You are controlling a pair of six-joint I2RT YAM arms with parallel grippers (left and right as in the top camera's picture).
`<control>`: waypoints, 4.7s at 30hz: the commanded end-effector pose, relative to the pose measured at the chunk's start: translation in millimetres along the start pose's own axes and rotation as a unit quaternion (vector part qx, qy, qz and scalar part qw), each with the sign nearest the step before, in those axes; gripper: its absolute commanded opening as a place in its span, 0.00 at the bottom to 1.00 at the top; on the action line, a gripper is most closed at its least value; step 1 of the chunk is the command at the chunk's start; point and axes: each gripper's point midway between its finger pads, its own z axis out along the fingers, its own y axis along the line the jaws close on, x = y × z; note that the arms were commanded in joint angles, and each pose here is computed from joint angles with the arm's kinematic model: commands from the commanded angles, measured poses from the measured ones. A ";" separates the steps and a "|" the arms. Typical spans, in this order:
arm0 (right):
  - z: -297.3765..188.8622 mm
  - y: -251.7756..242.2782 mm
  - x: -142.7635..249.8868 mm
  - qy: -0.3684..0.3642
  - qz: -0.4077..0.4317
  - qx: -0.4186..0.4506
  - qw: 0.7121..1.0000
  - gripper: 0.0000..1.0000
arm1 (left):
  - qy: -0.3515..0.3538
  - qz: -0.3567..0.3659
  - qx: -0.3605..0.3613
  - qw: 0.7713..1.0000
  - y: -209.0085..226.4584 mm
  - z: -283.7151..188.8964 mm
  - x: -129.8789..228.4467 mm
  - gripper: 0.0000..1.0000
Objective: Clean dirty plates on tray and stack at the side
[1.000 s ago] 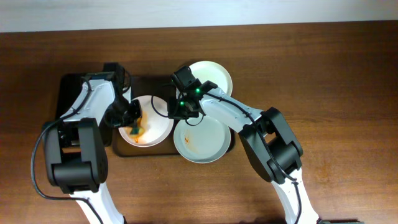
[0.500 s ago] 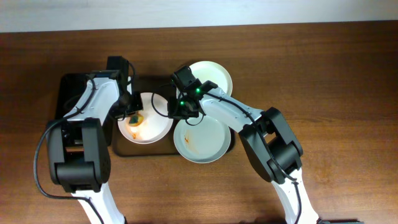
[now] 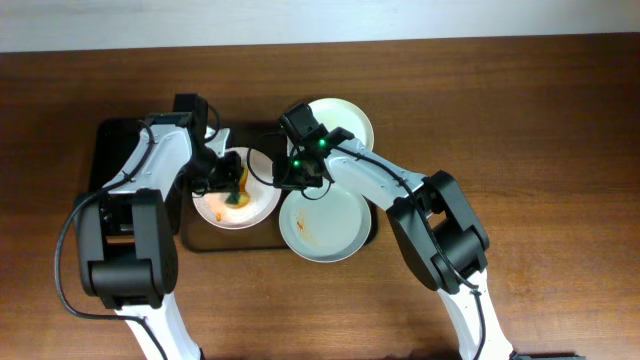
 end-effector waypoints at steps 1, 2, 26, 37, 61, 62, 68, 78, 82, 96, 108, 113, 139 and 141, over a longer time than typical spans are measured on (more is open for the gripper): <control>12.3 -12.7 7.3 0.020 0.004 0.006 1.000 0.04 | -0.034 -0.048 -0.022 0.998 11.7 -5.5 -20.5 0.01; 12.3 -13.3 8.1 0.021 0.002 0.007 1.000 0.04 | -0.042 -0.055 -0.020 0.997 14.0 -19.2 -28.4 0.01; -196.3 62.6 -59.1 -0.353 -0.229 0.436 0.795 0.04 | -0.124 -0.170 -0.076 0.975 121.7 -128.3 -60.5 0.01; -188.7 79.5 -42.9 -0.406 -0.169 0.410 0.799 0.04 | -0.121 -0.170 -0.075 0.975 121.3 -125.7 -60.2 0.01; -25.9 18.7 9.7 -0.003 -0.092 0.122 0.988 0.30 | -0.116 -0.148 -0.071 0.980 101.4 -120.1 -63.5 0.01; -28.0 18.7 7.4 0.014 -0.108 0.093 0.990 0.34 | -0.115 -0.143 -0.071 0.981 96.5 -118.7 -63.9 0.01; -33.3 22.4 -3.4 0.027 -0.188 0.025 0.982 0.37 | -0.106 -0.131 -0.070 0.983 85.0 -113.1 -62.3 0.01; 4.8 9.6 -9.0 0.017 -0.184 0.038 0.982 0.32 | -0.093 -0.129 -0.069 0.985 84.4 -97.6 -55.9 0.01; 9.5 8.4 -10.9 0.013 -0.150 0.037 0.988 0.04 | -0.090 -0.112 -0.068 0.987 69.5 -93.4 -57.2 0.01; 3.2 -13.8 -46.2 -0.092 0.065 0.104 0.988 0.04 | -0.032 -0.051 -0.066 0.996 21.9 -21.1 -24.4 0.01; 4.1 -11.3 -44.3 -0.084 0.050 0.098 0.990 0.04 | -0.150 -0.060 -0.243 0.957 78.2 10.2 -46.0 0.01; 4.1 -12.4 -42.9 -0.081 0.050 0.101 0.990 0.04 | -0.109 -0.057 -0.229 0.966 72.5 17.5 -27.5 0.01; 4.3 -15.5 -36.6 -0.067 0.047 0.107 0.991 0.04 | -0.077 -0.022 -0.186 0.979 50.4 27.6 -17.2 0.01; 4.4 -15.7 -35.7 -0.065 0.042 0.108 0.991 0.04 | -0.017 0.010 -0.081 0.997 15.9 39.4 6.8 0.01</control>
